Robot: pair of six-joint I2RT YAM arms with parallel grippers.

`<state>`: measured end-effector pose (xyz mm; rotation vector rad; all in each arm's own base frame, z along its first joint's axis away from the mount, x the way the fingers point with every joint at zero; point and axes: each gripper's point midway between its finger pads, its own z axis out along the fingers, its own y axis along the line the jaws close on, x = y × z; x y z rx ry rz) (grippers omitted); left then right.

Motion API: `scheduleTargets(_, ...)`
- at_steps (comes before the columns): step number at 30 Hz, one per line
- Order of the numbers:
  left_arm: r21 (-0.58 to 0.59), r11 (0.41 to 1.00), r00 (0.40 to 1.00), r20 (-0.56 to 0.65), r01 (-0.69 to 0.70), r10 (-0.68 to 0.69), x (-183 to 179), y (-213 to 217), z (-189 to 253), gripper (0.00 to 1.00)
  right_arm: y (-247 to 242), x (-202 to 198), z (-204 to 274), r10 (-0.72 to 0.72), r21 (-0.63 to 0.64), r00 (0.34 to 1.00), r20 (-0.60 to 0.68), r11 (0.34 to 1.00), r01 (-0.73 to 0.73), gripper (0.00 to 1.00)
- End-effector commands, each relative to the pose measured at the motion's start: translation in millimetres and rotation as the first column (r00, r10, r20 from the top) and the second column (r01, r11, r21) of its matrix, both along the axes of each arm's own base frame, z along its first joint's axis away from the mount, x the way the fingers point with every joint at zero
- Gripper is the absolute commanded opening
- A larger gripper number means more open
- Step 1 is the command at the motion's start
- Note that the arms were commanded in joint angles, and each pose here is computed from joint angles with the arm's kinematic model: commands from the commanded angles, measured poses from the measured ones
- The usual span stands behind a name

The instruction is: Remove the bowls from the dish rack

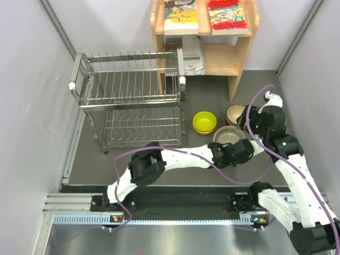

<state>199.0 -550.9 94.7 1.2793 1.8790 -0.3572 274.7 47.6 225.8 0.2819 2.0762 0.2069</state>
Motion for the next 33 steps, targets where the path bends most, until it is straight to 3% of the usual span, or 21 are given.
scheduleTargets(1,0.072,0.986,0.988,-0.043,-0.148,0.152,43,32,-41,0.03,9,-1,26,0.042,0.044,0.996,0.081,0.998,-0.046,0.78)
scheduleTargets(14,0.191,0.957,0.966,-0.093,-0.219,0.240,50,67,-81,0.07,13,-5,29,0.067,0.066,0.993,0.093,0.995,-0.073,0.79)
scheduleTargets(20,0.195,0.949,0.959,-0.092,-0.247,0.269,48,85,-84,0.11,3,-7,41,0.020,0.047,0.992,0.124,0.999,-0.026,0.87)
scheduleTargets(27,0.197,0.950,0.954,-0.130,-0.241,0.269,38,97,-86,0.06,-12,10,26,-0.080,0.014,0.995,0.062,0.997,0.079,0.87)
scheduleTargets(33,0.198,0.950,0.956,-0.116,-0.243,0.269,40,101,-88,0.05,-4,20,27,-0.075,0.055,0.994,0.075,0.996,0.071,0.87)
